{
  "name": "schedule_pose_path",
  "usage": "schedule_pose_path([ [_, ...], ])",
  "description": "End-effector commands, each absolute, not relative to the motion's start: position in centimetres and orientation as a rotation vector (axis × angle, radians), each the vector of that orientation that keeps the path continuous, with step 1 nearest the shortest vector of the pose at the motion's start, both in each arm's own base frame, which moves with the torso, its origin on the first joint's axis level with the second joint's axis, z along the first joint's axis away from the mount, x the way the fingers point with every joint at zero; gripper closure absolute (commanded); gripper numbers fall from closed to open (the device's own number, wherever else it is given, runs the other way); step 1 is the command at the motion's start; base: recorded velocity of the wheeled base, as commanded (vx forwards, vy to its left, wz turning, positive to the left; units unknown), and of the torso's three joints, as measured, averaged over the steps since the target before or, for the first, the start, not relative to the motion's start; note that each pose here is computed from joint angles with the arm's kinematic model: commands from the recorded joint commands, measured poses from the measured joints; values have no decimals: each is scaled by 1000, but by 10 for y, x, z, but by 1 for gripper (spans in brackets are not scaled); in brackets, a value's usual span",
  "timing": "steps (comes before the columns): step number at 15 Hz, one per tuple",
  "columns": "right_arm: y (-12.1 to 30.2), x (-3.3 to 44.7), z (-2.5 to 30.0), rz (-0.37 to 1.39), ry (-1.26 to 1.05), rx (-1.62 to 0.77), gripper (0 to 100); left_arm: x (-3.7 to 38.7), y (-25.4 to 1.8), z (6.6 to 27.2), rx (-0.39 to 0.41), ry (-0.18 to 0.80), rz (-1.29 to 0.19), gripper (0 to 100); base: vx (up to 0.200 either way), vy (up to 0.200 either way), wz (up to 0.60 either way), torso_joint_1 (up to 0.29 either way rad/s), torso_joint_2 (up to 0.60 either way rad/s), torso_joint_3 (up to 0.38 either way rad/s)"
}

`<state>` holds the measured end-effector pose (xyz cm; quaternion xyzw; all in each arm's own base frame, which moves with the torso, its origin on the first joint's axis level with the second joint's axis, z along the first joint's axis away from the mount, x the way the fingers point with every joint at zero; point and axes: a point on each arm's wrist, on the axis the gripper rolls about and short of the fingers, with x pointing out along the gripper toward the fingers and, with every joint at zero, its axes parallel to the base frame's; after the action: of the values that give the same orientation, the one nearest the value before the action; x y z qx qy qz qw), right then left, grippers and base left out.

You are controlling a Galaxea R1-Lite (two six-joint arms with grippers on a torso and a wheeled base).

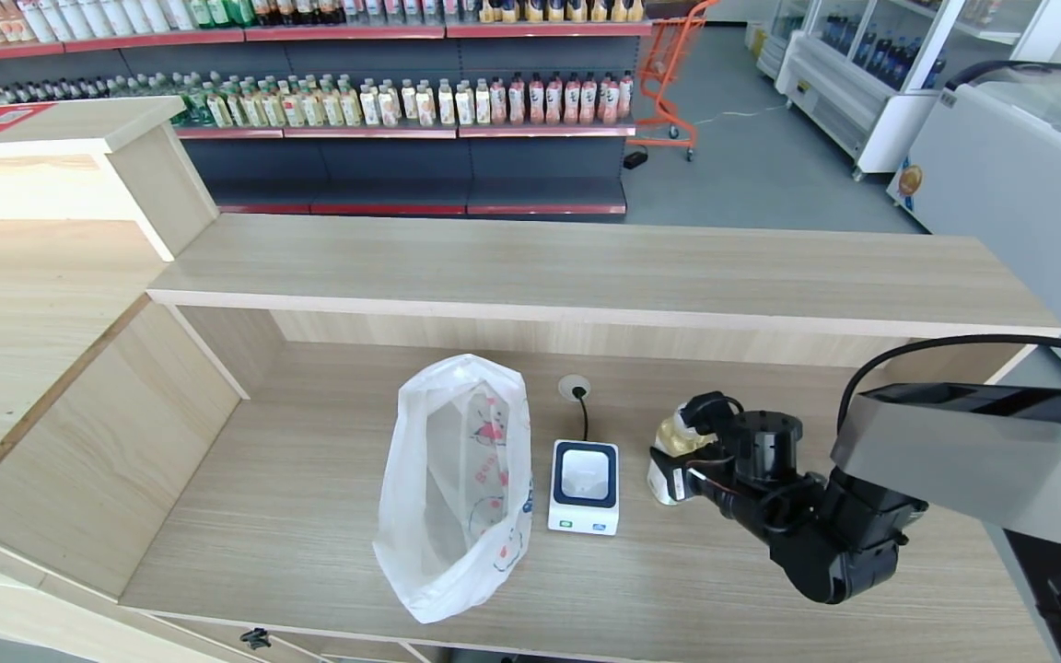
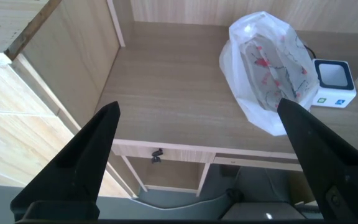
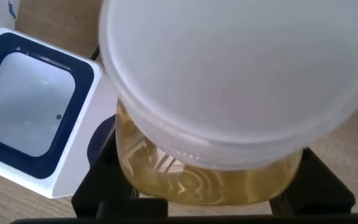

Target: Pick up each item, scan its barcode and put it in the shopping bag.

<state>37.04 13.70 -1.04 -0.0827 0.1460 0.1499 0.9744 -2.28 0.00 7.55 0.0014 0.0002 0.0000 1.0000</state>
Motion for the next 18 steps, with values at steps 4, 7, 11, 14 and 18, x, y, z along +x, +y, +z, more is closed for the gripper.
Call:
schedule_pose_path([
  [4, 122, 369, 16, 428, 221, -181, 100, -23, 0, 75, 3, 0, 0, 0, 0, 0, 0, 0, 0, 0],
  [7, 110, 346, 89, 517, 164, -6, 100, -23, 0, 75, 3, 0, 0, 0, 0, 0, 0, 0, 0, 0],
  [11, 78, 291, 155, 883, 263, 225, 100, -23, 0, 75, 3, 0, 0, 0, 0, 0, 0, 0, 0, 0],
  [14, 78, 252, 196, 1168, 289, 330, 100, -23, 0, 75, 3, 0, 0, 0, 0, 0, 0, 0, 0, 0],
  [18, 95, 232, 207, 1270, 322, 353, 100, -23, 0, 75, 3, 0, 0, 0, 0, 0, 0, 0, 0, 0],
])
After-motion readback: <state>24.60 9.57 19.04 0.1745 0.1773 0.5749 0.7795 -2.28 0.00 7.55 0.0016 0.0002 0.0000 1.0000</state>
